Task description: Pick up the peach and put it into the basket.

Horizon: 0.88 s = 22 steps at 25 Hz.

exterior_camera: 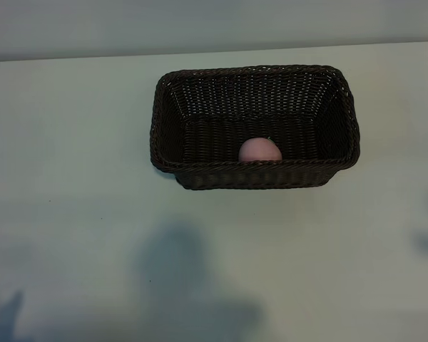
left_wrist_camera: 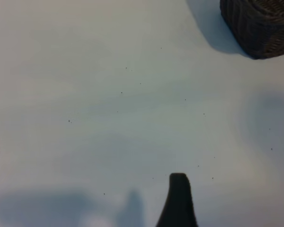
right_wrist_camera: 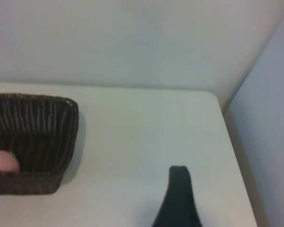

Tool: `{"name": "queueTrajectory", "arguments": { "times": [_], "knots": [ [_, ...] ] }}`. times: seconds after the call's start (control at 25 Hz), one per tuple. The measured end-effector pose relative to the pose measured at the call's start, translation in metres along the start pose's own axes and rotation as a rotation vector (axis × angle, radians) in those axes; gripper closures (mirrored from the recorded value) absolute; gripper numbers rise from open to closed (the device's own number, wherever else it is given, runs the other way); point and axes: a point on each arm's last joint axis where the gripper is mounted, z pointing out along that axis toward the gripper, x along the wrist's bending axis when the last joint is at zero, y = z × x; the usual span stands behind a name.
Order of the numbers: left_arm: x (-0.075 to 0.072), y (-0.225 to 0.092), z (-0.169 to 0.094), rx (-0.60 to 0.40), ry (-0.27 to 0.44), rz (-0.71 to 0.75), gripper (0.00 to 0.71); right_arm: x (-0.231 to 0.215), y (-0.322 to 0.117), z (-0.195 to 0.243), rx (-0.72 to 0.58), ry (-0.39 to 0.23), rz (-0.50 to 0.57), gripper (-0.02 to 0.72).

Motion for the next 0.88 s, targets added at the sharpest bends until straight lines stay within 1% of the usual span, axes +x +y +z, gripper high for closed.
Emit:
{"name": "queueTrajectory", "arguments": {
  "times": [0.16,0.24,0.48,0.56,0.64,0.76,0.88],
  "knots": [
    [0.0,0.0,0.0,0.0,0.0,0.0,0.121,0.001,-0.034,-0.019,-0.11,-0.007,0.001,0.138],
    [0.0,0.0,0.0,0.001,0.0,0.0,0.121,0.002,-0.051,-0.02,-0.13,0.002,-0.003,0.138],
    [0.0,0.0,0.0,0.001,0.0,0.0,0.121,0.005,-0.098,-0.004,-0.112,0.006,-0.003,0.139],
    [0.0,0.0,0.0,0.001,0.0,0.001,0.121,0.006,-0.108,0.006,-0.09,0.01,-0.002,0.139],
    [0.0,0.0,0.0,0.001,0.0,0.001,0.121,0.008,-0.117,0.018,-0.037,0.025,0.002,0.139],
    [0.0,0.0,0.0,0.001,0.0,0.001,0.121,0.009,-0.129,0.034,0.026,0.029,0.002,0.139],
    [0.0,0.0,0.0,0.001,0.0,0.001,0.121,0.012,-0.14,0.048,0.069,0.056,0.015,0.141]
  ]
}}
